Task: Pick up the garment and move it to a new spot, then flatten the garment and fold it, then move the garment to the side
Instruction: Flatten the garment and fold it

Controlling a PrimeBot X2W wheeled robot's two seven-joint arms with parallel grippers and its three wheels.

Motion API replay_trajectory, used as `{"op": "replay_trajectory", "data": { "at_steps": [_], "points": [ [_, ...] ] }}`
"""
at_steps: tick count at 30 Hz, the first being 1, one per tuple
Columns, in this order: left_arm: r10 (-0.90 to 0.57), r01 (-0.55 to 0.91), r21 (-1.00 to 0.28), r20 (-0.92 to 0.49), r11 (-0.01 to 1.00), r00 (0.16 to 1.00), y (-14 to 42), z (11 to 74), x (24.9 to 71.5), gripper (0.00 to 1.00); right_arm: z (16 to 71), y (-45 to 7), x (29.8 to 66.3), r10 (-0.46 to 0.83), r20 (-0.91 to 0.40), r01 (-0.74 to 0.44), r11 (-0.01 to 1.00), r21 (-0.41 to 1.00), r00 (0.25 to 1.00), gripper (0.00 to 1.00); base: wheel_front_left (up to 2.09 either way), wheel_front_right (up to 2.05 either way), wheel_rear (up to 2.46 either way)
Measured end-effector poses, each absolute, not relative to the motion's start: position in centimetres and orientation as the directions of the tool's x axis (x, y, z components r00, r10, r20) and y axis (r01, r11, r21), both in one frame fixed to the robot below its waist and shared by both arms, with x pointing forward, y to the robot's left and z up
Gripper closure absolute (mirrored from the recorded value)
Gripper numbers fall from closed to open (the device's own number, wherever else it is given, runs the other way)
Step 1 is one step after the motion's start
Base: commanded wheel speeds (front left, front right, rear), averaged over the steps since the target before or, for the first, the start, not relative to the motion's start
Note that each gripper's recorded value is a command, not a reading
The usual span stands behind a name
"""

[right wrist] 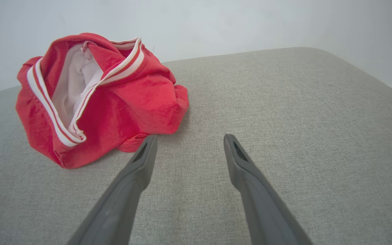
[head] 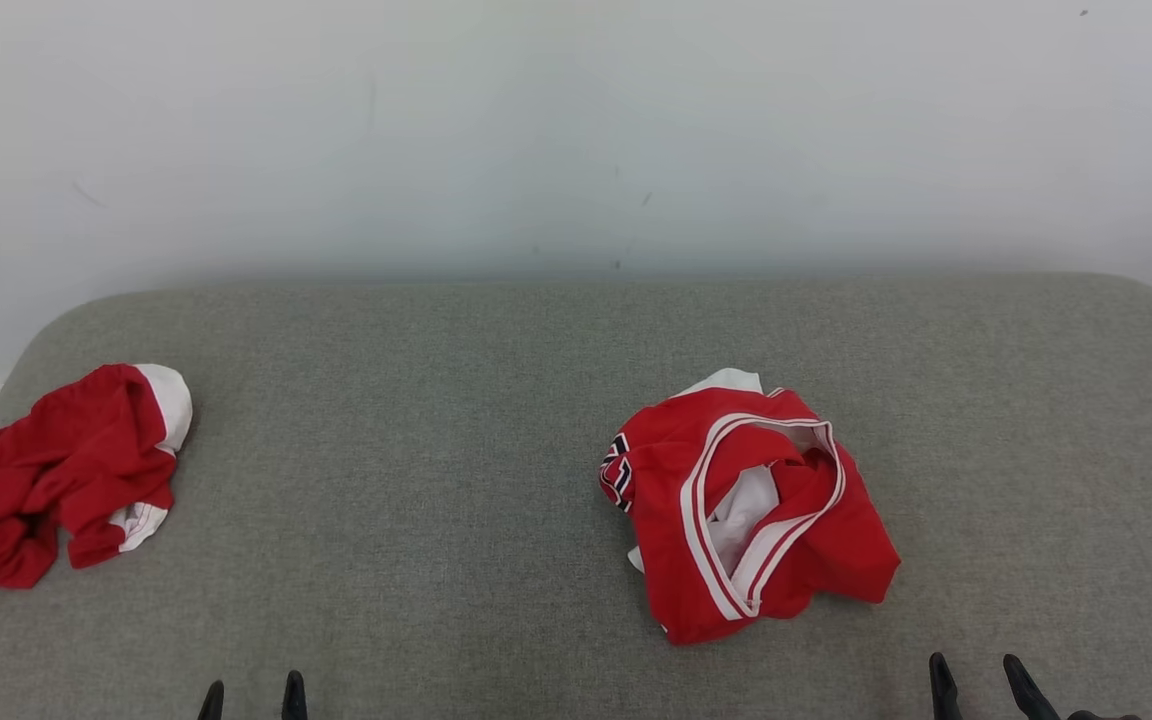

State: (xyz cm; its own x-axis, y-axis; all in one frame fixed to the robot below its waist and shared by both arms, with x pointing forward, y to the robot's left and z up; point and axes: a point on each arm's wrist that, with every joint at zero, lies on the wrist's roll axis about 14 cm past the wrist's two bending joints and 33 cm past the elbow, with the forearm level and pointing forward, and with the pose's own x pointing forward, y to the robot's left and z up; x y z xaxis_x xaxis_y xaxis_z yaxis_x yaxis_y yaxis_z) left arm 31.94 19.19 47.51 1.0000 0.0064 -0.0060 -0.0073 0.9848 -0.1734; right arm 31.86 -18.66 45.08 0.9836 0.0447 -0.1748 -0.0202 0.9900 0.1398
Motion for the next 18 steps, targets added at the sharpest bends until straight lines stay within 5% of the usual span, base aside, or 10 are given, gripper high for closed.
{"op": "replay_trajectory", "data": {
  "at_steps": [6, 13, 18],
  "points": [
    [-0.001, -0.003, -0.181, -0.02, 0.984, 1.0, 19.0, 47.0, 31.9, 0.0, 45.5, -17.5, 32.4, 0.082, -0.166, -0.057, 0.987, 0.148, 0.983, 0.0, 0.0, 0.0, 0.0],
    [0.009, -0.012, -0.195, -0.019, 0.981, 1.0, 19.1, 47.1, 31.9, 0.0, 49.0, -10.8, 35.2, 0.282, -0.099, -0.267, 0.954, 0.138, 0.954, 0.0, 0.0, 0.0, 0.0],
    [0.021, -0.025, -0.207, -0.022, 0.978, 1.0, 19.4, 47.0, 31.7, 0.0, 48.2, -6.9, 36.7, 0.392, -0.192, -0.375, 0.919, 0.119, 0.9, 0.0, 0.0, 0.0, 0.0]
  ]
}}
